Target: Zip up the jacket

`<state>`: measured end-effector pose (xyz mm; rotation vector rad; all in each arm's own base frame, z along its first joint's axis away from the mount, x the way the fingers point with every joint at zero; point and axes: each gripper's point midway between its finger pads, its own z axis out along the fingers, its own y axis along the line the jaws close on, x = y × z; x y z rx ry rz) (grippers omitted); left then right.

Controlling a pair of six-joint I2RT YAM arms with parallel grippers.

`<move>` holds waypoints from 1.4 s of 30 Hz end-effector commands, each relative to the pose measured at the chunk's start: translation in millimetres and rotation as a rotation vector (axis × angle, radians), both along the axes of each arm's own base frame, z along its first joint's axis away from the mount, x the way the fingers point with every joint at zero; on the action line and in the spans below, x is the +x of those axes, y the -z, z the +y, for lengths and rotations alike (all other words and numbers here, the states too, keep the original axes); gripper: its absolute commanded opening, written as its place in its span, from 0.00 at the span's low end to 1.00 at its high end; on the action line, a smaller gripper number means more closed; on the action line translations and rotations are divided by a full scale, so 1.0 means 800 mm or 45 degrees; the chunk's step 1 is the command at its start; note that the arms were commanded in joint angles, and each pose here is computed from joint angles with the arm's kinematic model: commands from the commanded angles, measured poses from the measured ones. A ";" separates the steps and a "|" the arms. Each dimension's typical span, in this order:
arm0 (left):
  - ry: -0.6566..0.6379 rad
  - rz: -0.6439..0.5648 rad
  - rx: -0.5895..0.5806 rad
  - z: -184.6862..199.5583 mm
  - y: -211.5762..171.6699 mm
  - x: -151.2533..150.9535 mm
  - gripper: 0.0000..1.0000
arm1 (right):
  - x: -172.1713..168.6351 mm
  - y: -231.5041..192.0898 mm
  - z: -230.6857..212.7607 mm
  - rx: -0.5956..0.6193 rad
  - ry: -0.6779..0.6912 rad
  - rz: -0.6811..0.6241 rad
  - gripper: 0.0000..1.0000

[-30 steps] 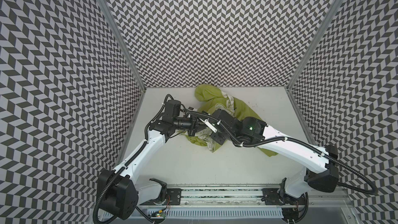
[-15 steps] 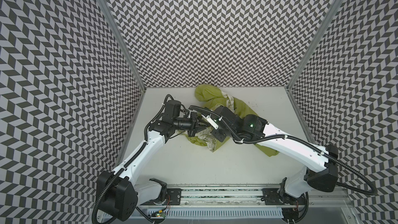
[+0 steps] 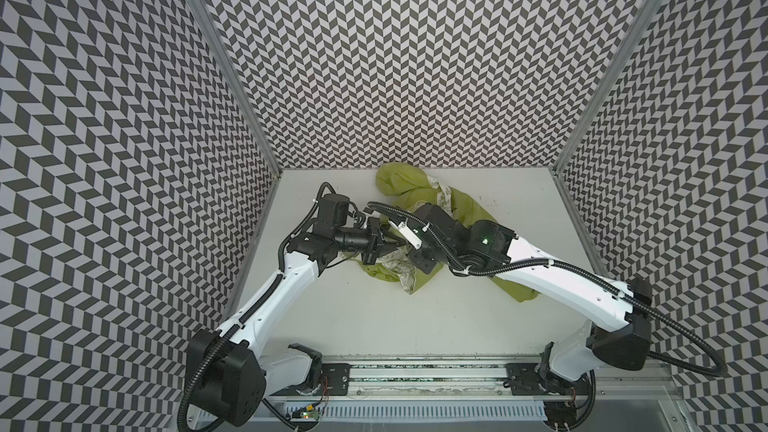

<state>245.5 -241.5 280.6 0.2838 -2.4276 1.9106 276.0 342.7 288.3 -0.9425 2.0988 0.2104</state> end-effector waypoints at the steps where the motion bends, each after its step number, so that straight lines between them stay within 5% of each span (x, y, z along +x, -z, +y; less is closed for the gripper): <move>1: 0.102 -0.022 -0.054 -0.003 -0.018 -0.021 0.00 | 0.026 0.008 -0.011 -0.012 0.089 -0.033 0.00; 7: 0.105 -0.025 -0.056 -0.004 -0.019 -0.018 0.00 | 0.018 0.005 -0.002 0.043 0.044 0.010 0.00; 15: 0.054 -0.047 -0.023 0.000 -0.012 -0.001 0.38 | -0.011 -0.011 0.019 0.136 -0.074 0.070 0.00; 20: -0.019 -0.138 0.018 0.006 -0.013 0.005 0.47 | -0.014 -0.010 0.026 0.152 -0.080 0.116 0.00; 34: -0.295 -0.308 0.068 0.045 0.012 -0.035 0.57 | -0.023 -0.001 0.055 0.263 -0.110 0.277 0.00; 42: -0.270 -0.432 0.200 0.034 0.027 -0.047 0.57 | -0.018 0.002 0.061 0.326 -0.096 0.351 0.00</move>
